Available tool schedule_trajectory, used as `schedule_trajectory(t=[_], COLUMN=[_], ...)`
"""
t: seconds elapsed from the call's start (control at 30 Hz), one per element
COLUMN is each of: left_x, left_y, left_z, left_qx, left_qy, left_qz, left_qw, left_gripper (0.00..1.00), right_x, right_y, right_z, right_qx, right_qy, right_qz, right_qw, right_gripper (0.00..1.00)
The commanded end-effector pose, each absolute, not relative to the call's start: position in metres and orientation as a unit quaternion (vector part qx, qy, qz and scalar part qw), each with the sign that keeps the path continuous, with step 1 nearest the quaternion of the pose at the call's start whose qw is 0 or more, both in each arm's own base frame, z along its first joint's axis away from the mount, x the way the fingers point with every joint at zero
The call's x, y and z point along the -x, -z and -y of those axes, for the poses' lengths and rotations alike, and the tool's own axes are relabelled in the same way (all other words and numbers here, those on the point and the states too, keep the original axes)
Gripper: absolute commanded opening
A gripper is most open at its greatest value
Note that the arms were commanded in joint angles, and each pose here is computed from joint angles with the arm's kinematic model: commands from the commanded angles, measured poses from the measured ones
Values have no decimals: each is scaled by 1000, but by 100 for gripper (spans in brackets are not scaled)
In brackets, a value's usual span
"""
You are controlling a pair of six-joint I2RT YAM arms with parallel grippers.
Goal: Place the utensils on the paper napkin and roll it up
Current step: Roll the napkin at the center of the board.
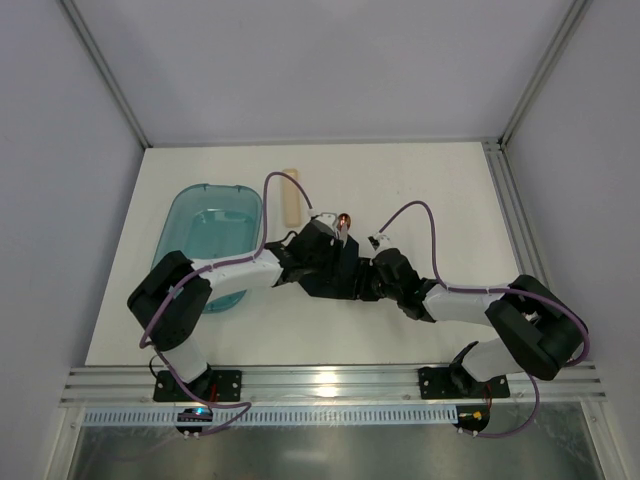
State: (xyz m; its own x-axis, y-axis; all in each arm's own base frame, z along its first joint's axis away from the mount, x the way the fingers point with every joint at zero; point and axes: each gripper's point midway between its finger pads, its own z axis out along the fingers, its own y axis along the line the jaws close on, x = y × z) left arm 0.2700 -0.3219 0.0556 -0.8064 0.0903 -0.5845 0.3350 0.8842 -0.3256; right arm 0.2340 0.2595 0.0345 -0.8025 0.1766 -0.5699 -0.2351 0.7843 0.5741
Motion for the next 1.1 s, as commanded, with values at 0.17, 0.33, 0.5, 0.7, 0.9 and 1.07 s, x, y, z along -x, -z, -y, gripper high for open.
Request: schedule_trajectory(t=[0.17,0.33,0.5,0.7,0.9,1.07], left_x=[-274,-272,-271,-277,-288,-296], left_y=[-51,-50,-44,-42,-52,-48], left_z=[311,316,317,326,322,320], left_qx=[-111,-113,-109,-102,-94,-109], left_qy=[187,200,201,230,235,222], left_qz=[-931,-930,-933,-928,-923,-924], left_qw=[294,288,279,276,290,291], left_gripper=[55,55,55,42,12,4], right_x=[-248,-248,-248,-248,-246,-244], right_y=[-61,-60,-62,-65,-65,-64], right_z=[-269,-268,-268,-269,-261,-255], right_qx=[24,22,23,23,32,37], right_qy=[-344,-343,-343,-347,-329,-314], right_qz=[-870,-870,-869,-868,-872,-878], right_qw=[353,353,355,356,361,360], right_gripper=[39,40,39,39,40,39])
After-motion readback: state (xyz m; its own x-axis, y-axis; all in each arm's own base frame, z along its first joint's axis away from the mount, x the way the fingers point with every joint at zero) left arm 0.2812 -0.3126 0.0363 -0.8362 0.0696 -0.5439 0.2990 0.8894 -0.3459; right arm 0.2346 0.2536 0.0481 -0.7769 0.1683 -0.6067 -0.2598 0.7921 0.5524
